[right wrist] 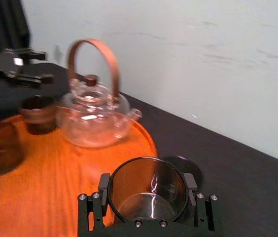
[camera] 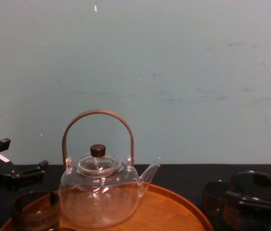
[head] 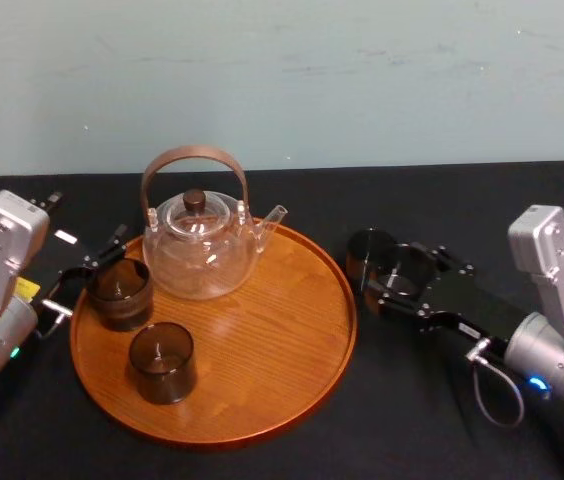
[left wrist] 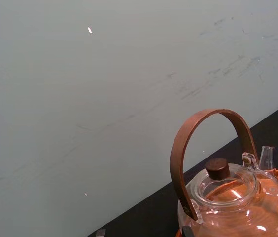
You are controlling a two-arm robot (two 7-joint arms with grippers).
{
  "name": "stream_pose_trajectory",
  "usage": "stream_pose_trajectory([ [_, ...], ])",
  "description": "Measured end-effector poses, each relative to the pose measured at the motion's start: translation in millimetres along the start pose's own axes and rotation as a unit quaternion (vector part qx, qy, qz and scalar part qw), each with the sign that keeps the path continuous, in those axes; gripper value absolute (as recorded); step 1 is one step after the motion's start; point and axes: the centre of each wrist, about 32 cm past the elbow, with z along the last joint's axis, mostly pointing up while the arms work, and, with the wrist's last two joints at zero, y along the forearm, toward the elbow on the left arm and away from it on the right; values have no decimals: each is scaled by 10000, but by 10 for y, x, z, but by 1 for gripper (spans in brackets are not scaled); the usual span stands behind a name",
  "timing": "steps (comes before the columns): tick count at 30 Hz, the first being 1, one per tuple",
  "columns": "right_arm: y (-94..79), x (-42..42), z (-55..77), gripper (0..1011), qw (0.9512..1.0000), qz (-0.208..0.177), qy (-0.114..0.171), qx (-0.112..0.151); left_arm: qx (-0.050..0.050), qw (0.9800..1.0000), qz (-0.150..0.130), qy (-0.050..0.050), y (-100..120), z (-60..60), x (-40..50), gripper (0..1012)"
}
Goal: Pick up the glass from the table and place it on the tray.
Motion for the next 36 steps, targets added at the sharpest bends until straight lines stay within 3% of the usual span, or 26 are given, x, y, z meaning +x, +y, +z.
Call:
stream_pose_trajectory([
  [15, 275, -312, 108, 905, 9964, 820, -42, 229, 0, 10000, 0, 0, 0, 0, 0, 1001],
  [36, 586, -529, 53, 905, 9899, 1392, 86, 236, 0, 10000, 0, 0, 0, 0, 0, 1001],
])
